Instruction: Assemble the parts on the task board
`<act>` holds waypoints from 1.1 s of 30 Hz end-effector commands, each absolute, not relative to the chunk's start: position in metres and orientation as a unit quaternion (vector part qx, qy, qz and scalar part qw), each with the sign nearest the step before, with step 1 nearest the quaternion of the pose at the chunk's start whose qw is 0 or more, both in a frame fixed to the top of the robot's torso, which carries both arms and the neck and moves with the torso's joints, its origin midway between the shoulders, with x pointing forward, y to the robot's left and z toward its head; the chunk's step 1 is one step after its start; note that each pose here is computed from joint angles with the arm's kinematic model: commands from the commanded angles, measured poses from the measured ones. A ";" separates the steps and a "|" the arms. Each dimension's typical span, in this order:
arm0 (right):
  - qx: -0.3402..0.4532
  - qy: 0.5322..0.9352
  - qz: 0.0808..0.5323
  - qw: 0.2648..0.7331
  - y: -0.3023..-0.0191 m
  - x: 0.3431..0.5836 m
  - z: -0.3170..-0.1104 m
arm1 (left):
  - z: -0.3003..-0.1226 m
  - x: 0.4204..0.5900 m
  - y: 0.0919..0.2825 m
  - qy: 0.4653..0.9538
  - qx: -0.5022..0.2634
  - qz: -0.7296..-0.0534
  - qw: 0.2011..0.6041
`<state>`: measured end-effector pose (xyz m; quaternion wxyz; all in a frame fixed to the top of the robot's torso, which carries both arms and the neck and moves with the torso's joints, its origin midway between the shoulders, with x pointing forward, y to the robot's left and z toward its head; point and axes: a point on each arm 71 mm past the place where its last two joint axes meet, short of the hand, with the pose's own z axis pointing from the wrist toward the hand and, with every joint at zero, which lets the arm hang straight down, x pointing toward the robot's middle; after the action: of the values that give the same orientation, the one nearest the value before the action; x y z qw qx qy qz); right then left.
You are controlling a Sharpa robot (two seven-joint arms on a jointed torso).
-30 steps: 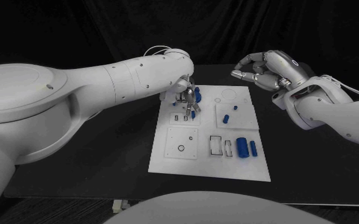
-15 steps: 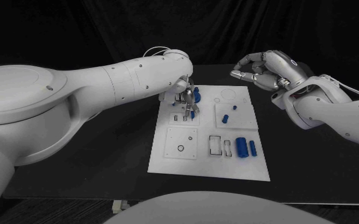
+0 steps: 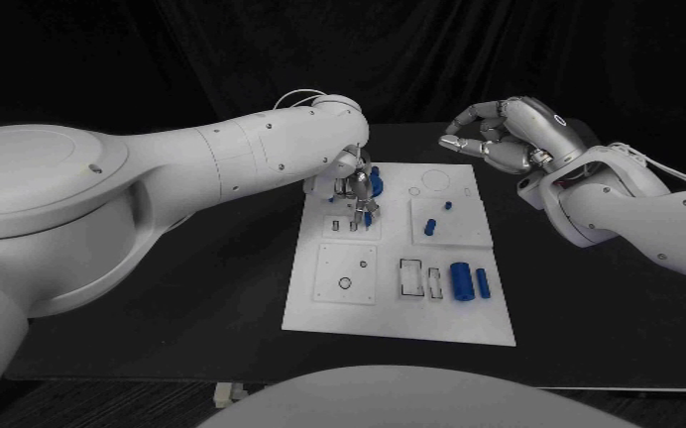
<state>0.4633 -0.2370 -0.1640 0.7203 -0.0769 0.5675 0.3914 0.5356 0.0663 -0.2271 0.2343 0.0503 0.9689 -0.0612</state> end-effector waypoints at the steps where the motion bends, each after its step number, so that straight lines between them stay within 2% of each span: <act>1: -0.073 0.572 0.388 0.719 -0.237 0.464 -0.166 | -0.228 0.534 0.063 0.969 0.055 -0.072 0.229; 33: -0.072 0.575 0.387 0.717 -0.237 0.464 -0.167 | -0.231 0.536 0.063 0.968 0.048 -0.078 0.232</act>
<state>0.4636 -0.2367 -0.1653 0.7182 -0.0771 0.5702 0.3914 0.5370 0.0664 -0.2301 0.2334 0.0470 0.9690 -0.0660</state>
